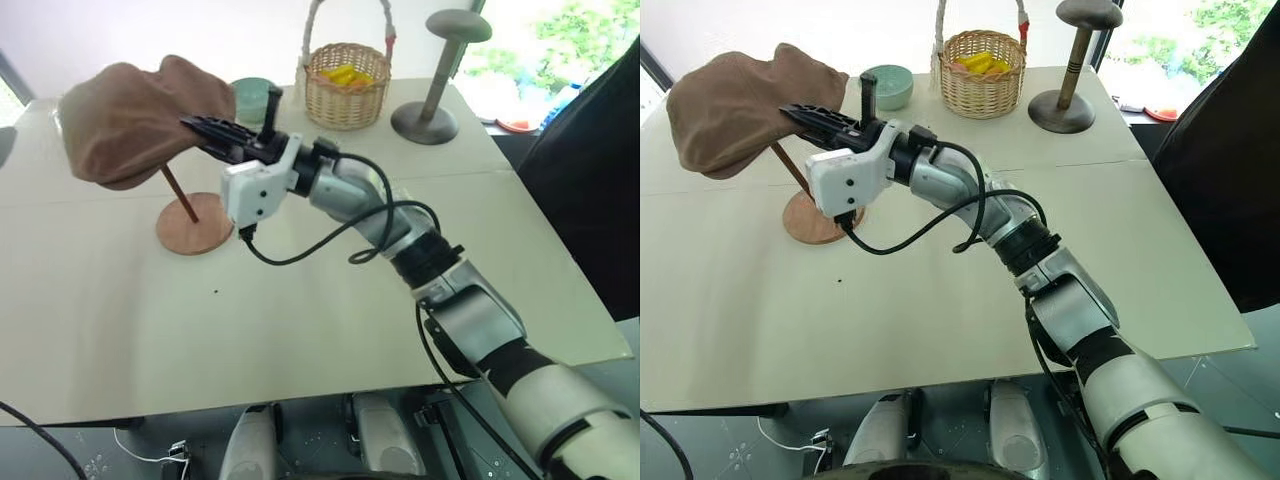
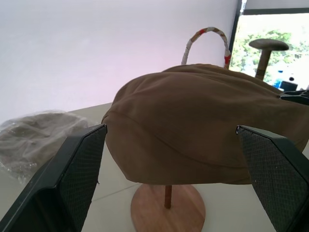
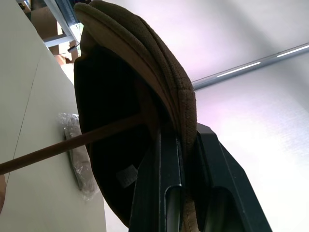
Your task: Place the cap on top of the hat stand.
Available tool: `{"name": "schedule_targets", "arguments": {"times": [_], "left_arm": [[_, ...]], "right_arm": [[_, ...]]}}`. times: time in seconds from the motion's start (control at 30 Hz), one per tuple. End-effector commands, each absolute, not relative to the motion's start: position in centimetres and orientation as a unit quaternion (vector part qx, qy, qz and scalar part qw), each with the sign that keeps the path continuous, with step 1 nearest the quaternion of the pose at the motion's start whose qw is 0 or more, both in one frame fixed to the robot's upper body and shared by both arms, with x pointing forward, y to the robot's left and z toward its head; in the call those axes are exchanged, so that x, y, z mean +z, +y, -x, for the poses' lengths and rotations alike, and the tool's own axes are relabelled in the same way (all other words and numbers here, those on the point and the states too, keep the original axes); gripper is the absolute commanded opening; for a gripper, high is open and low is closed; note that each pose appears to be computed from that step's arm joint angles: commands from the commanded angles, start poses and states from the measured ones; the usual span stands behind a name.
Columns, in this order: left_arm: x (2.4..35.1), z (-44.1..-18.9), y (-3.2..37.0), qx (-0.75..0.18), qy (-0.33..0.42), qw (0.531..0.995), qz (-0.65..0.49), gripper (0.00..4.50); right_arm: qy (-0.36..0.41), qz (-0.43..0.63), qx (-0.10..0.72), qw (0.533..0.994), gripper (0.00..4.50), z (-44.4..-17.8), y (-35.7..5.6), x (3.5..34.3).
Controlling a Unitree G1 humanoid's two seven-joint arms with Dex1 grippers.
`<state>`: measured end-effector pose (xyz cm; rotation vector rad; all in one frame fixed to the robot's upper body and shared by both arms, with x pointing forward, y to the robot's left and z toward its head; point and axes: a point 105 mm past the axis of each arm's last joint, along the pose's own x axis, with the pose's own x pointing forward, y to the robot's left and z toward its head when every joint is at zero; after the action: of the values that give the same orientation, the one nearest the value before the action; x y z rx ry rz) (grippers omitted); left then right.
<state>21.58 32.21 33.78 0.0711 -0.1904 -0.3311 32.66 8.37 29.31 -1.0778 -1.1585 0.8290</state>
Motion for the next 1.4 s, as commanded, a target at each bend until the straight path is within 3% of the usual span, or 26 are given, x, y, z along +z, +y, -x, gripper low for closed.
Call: {"name": "schedule_targets", "arguments": {"times": [0.03,0.1,0.27,0.5,0.6,0.7,0.8,0.9,0.97,1.13,1.4], "left_arm": [[34.6,-21.5,32.2,-0.16,-0.113,0.979,-0.047,4.5],[34.6,-21.6,32.1,-0.162,-0.113,0.979,-0.047,4.5],[34.6,-21.8,31.6,-0.179,-0.109,0.976,-0.051,4.5],[34.7,-22.2,29.6,-0.229,-0.093,0.966,-0.072,4.5],[34.4,-22.5,28.5,-0.257,-0.078,0.959,-0.094,4.5],[33.7,-22.7,26.5,-0.301,-0.054,0.939,-0.155,4.5],[33.7,-23.0,24.7,-0.334,-0.042,0.916,-0.217,4.5],[33.5,-23.5,23.2,-0.353,-0.032,0.884,-0.303,4.5],[33.1,-23.9,22.3,-0.362,-0.026,0.859,-0.362,4.5],[32.3,-25.0,20.7,-0.348,-0.032,0.799,-0.49,4.5],[30.4,-26.8,18.9,-0.287,-0.039,0.732,-0.616,4.5]], "right_arm": [[-0.51,0.447,0.358,0.642,0.41,-32.2,8.8,30.2],[-0.492,0.437,0.369,0.656,1.13,-32.5,9.0,30.0],[-0.471,0.442,0.382,0.661,3.58,-32.5,8.6,29.4],[-0.455,0.466,0.409,0.639,3.58,-31.8,3.6,28.9],[-0.429,0.485,0.462,0.606,3.58,-30.6,0.9,27.4],[-0.34,0.449,0.516,0.646,3.58,-30.9,-3.3,27.7],[-0.236,0.401,0.556,0.689,4.44,-31.6,-6.7,29.0],[-0.095,0.285,0.624,0.721,4.49,-30.7,-9.5,30.9],[-0.056,0.214,0.663,0.715,4.49,-29.0,-10.5,33.0],[-0.041,0.121,0.681,0.721,4.49,-27.5,-11.5,37.0],[-0.061,0.107,0.644,0.755,4.49,-28.8,-12.2,39.3]]}}
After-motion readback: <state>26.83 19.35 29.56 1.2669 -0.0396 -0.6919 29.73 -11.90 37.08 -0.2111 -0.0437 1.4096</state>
